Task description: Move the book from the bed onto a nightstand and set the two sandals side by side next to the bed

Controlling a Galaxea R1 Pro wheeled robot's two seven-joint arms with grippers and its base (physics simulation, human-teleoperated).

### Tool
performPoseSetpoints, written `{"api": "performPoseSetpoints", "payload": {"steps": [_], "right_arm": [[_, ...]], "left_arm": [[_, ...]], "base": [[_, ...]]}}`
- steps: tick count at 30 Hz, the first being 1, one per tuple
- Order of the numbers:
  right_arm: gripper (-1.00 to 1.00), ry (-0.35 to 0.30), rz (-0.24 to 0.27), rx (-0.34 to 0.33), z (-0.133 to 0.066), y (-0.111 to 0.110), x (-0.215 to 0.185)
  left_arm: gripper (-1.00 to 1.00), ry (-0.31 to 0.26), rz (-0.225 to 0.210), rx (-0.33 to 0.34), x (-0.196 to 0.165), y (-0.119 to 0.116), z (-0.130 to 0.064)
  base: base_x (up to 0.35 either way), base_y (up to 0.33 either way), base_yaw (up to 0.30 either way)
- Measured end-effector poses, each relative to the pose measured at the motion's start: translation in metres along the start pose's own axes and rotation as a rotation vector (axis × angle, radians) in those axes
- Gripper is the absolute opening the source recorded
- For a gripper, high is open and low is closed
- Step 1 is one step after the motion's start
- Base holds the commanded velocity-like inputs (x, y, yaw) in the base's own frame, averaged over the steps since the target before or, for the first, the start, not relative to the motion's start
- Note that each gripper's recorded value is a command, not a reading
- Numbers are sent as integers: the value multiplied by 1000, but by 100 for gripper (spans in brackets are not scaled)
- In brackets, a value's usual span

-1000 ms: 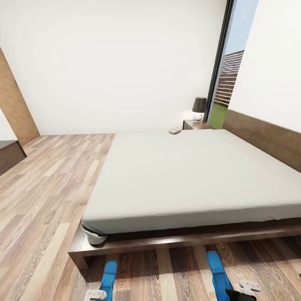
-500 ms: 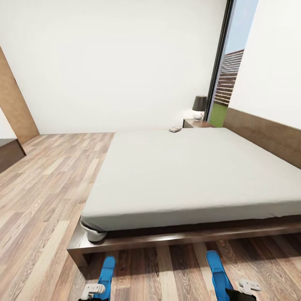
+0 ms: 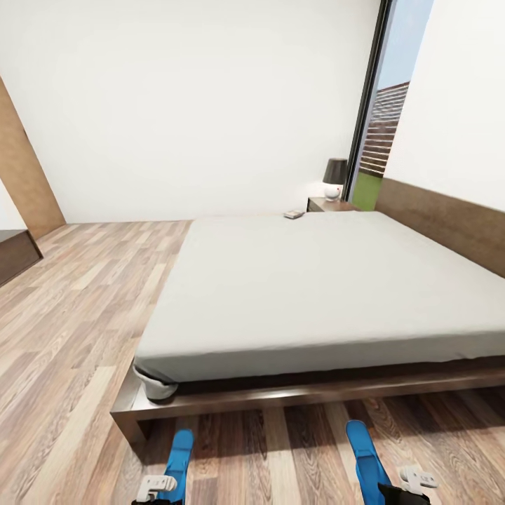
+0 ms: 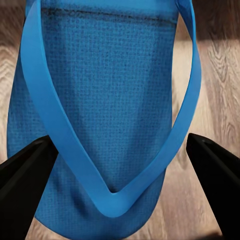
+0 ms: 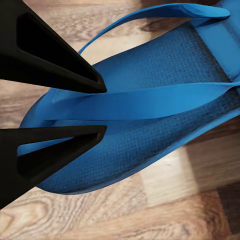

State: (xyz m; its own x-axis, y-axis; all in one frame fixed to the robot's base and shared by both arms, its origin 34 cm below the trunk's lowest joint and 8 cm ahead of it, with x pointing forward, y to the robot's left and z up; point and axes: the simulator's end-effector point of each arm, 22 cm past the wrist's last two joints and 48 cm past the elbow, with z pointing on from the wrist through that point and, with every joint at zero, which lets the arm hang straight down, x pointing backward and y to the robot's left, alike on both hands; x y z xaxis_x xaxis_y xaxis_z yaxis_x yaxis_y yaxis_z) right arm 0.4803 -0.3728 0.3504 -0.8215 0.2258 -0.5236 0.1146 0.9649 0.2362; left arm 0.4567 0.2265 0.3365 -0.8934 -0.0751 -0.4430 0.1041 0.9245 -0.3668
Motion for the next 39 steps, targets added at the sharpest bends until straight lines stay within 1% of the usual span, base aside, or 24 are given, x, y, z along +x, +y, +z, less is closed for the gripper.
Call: {"api": "performPoseSetpoints", "payload": {"steps": [18,32,34,39], "right_arm": [[-100,-2,-1,-1,26,-9,25],[-100,-2,-1,-1,26,-9,25],[-100,-2,-1,-1,26,-9,25],[-100,-1,-2,-1,33,-12,33]], "left_arm": [[-100,-1,-1,0,22,13,27],[-100,-1,-1,0,22,13,26],[-100,-1,-1,0,22,13,26],[-100,0,1,0,30,16,34]], "base": [[0,0,11],[0,0,260],[0,0,132],[0,0,21]]}}
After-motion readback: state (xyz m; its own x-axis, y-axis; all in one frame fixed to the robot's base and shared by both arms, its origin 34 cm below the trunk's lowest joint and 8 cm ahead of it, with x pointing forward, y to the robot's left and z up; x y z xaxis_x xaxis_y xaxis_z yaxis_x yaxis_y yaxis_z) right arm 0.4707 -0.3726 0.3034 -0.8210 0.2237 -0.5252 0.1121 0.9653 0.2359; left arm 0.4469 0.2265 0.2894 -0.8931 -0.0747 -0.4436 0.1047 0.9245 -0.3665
